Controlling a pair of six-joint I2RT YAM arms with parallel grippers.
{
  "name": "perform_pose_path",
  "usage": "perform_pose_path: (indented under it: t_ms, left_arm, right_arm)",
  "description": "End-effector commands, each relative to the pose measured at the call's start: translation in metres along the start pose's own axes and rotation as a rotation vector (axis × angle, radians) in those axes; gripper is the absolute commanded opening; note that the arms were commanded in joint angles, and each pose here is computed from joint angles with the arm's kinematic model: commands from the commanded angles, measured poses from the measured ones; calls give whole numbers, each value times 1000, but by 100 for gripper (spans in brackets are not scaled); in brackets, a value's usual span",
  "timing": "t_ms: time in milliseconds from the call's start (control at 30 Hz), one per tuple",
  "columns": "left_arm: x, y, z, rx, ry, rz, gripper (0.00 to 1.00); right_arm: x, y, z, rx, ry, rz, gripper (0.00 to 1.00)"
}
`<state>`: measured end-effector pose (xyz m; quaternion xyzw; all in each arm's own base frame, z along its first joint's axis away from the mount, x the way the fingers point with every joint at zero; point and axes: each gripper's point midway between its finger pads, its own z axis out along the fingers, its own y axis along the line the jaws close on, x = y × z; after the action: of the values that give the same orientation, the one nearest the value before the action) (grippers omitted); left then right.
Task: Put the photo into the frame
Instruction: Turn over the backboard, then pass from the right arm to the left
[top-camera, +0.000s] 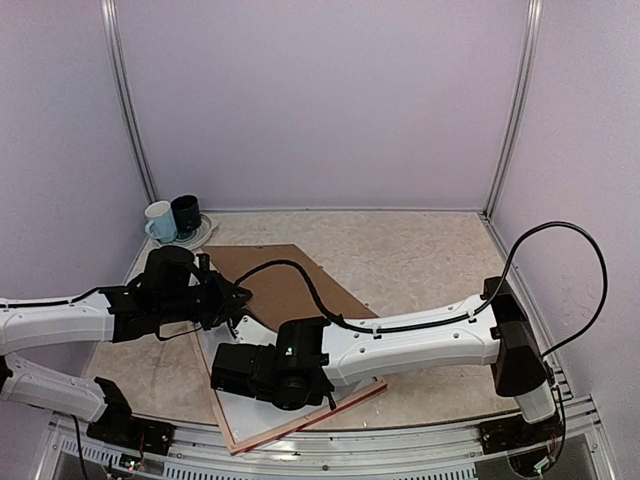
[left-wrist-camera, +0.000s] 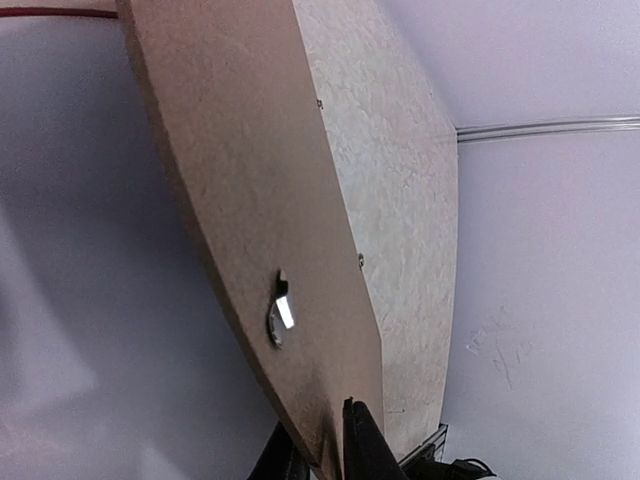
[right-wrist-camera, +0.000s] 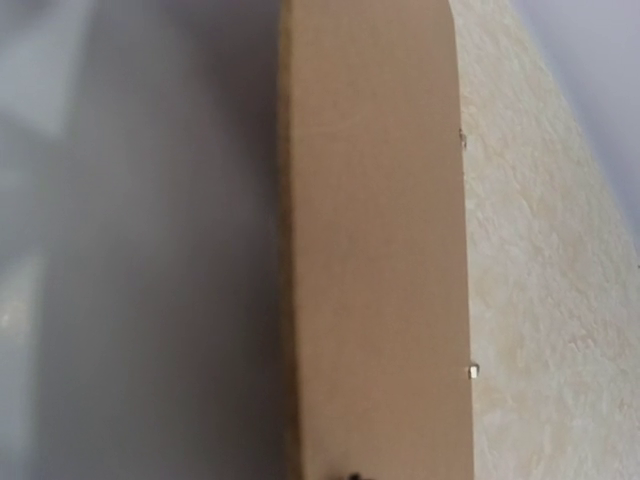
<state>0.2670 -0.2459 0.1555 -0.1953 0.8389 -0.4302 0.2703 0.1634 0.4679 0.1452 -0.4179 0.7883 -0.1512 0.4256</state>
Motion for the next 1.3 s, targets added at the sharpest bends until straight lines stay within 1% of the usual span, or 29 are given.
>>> perform_pose_path:
  t_ms: [0,100,267,467,500,567,700,800,833,933,1033,1200,1267]
  left_arm:
    - [-2,0,-2,24,-14,-9,14]
    - [1,6,-4,21,-14,-16,11]
    - [6,19,-6,14,-13,-35,0]
    - [10,33,-7,10,-27,-42,0]
    - [11,35,-9,17,-31,-45,0]
    - [12,39,-11,31,-37,-47,0]
    - [12,44,-15,31,-52,-32,0]
    - [11,46,-18,22,-58,-15,0]
    - [11,45,-20,24,-58,-9,0]
    - [11,48,-22,12,-58,2,0]
    - [11,53,-25,0,-57,10,0]
    - [14,59,-31,-10,-44,13,0]
    - [15,61,-32,-17,-35,15,0]
  right_arm:
    - [-7,74,-5,-262,3,160,0]
    - [-5,81,-4,-275,7,159,0]
    - [-1,89,1,-284,16,159,0]
    - [4,99,5,-306,28,152,0]
    - [4,100,6,-309,31,151,1]
    - [6,102,6,-318,37,144,7]
    - [7,101,-2,-355,46,118,35]
    - [6,98,-14,-408,43,89,49]
    - [6,96,-18,-428,42,78,52]
    - [5,86,-34,-485,24,66,60]
    - [3,74,-51,-559,0,68,63]
    - [1,45,-76,-717,-55,119,65]
    - [4,31,-79,-764,-71,150,65]
